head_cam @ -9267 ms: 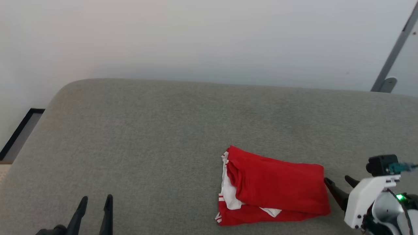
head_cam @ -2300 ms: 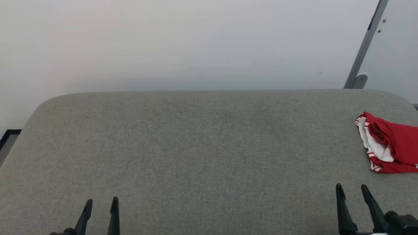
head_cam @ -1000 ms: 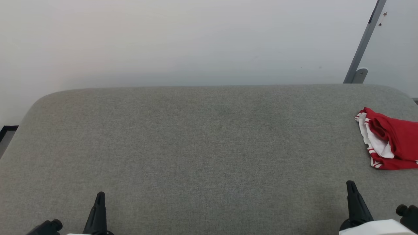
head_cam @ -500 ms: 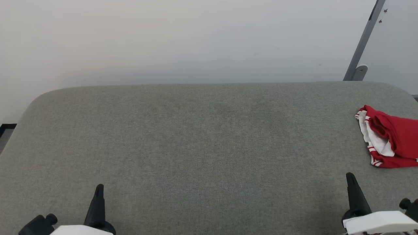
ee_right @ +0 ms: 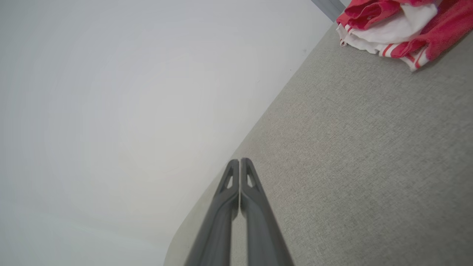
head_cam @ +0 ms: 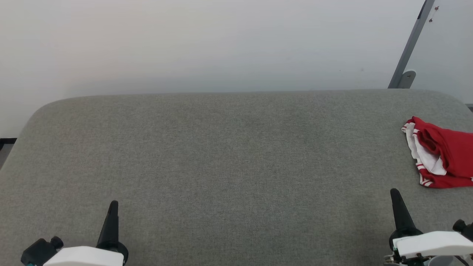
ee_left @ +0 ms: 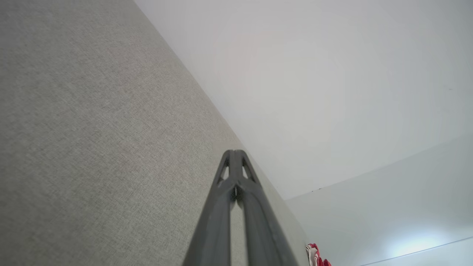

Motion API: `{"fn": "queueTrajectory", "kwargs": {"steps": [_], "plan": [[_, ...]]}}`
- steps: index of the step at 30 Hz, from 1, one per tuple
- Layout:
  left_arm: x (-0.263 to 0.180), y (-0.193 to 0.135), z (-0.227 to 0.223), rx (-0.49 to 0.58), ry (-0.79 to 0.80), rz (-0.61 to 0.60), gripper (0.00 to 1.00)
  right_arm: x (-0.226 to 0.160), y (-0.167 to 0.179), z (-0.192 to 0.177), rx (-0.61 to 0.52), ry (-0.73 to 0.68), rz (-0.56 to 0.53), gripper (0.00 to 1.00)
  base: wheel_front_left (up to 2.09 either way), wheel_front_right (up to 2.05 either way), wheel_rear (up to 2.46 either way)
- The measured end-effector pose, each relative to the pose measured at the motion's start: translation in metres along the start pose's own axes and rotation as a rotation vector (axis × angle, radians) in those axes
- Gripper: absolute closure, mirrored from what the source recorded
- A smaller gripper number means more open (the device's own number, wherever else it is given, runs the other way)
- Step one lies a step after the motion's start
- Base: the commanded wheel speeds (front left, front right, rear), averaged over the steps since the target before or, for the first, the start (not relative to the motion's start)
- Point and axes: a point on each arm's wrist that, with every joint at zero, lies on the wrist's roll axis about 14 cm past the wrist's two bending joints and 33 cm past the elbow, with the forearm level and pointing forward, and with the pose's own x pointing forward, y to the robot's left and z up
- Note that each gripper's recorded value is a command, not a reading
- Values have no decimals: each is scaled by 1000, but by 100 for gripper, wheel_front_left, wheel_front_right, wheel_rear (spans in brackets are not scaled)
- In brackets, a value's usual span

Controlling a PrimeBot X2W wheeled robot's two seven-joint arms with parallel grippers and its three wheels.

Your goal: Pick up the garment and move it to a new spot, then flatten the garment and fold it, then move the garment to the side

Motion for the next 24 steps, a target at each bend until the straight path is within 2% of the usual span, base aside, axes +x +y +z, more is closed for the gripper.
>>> {"fn": "queueTrajectory", "kwargs": {"steps": [24], "plan": [[15,-9,0,-238,17,-17,100,12,7,0,227,17,15,100,0,0,0]]}}
